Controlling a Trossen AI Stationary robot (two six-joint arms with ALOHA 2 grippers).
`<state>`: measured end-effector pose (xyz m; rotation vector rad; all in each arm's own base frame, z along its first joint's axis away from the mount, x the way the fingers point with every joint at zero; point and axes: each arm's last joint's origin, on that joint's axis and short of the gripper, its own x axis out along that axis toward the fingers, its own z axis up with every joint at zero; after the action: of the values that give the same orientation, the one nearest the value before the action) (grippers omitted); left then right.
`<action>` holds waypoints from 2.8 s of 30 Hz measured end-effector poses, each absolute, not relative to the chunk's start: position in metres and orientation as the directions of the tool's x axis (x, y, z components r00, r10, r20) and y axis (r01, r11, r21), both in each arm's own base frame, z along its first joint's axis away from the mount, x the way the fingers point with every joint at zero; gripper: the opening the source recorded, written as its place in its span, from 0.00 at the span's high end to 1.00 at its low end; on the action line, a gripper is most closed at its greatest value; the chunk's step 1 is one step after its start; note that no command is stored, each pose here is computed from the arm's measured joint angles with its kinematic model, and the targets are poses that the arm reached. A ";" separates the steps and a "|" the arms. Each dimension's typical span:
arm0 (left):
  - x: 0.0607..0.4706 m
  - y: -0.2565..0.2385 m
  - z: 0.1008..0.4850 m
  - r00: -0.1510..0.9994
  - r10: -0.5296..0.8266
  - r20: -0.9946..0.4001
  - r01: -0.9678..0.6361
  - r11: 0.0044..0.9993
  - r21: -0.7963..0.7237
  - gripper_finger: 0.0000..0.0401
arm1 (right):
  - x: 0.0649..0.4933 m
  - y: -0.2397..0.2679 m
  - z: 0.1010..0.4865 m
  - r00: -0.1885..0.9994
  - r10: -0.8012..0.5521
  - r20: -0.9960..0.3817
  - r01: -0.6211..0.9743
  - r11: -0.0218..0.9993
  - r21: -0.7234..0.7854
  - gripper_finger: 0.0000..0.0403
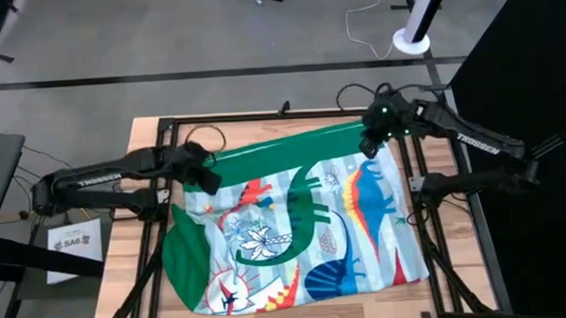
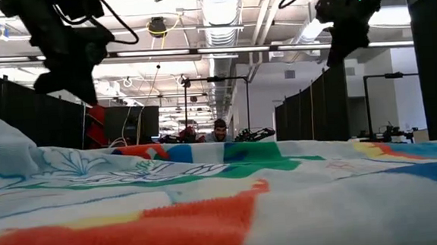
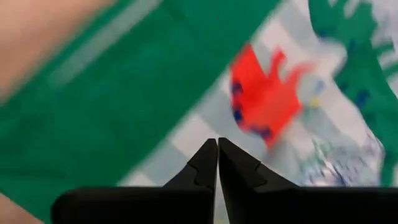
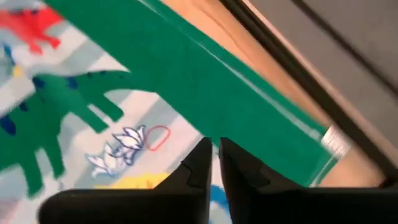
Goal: Roll towel
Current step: Roll the multicolor dinosaur print towel
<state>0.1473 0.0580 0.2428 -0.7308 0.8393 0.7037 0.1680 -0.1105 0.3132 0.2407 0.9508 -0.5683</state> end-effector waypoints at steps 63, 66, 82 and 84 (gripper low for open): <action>0.205 0.188 0.169 -0.105 -0.258 -0.960 -0.524 0.835 -0.167 0.69 | 0.204 -0.284 0.139 -0.042 -0.104 -0.994 0.077 0.991 -0.107 0.70; 0.204 0.187 0.170 -0.116 -0.268 -0.956 -0.526 0.833 -0.170 0.69 | 0.206 -0.285 0.143 -0.048 -0.105 -0.993 0.114 0.987 -0.110 0.73; 0.202 0.185 0.174 -0.126 -0.272 -0.954 -0.454 0.871 -0.188 0.69 | 0.200 -0.284 0.160 -0.133 -0.002 -0.991 0.238 0.971 -0.034 1.00; 0.202 0.185 0.179 -0.092 -0.247 -0.965 -0.417 0.889 -0.188 0.69 | 0.199 -0.283 0.166 -0.150 0.022 -0.988 0.257 0.966 -0.017 1.00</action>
<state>0.2021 0.1853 0.1786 -0.5158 1.6820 0.1535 0.1988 -0.2831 0.1659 0.2112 1.7136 -0.2068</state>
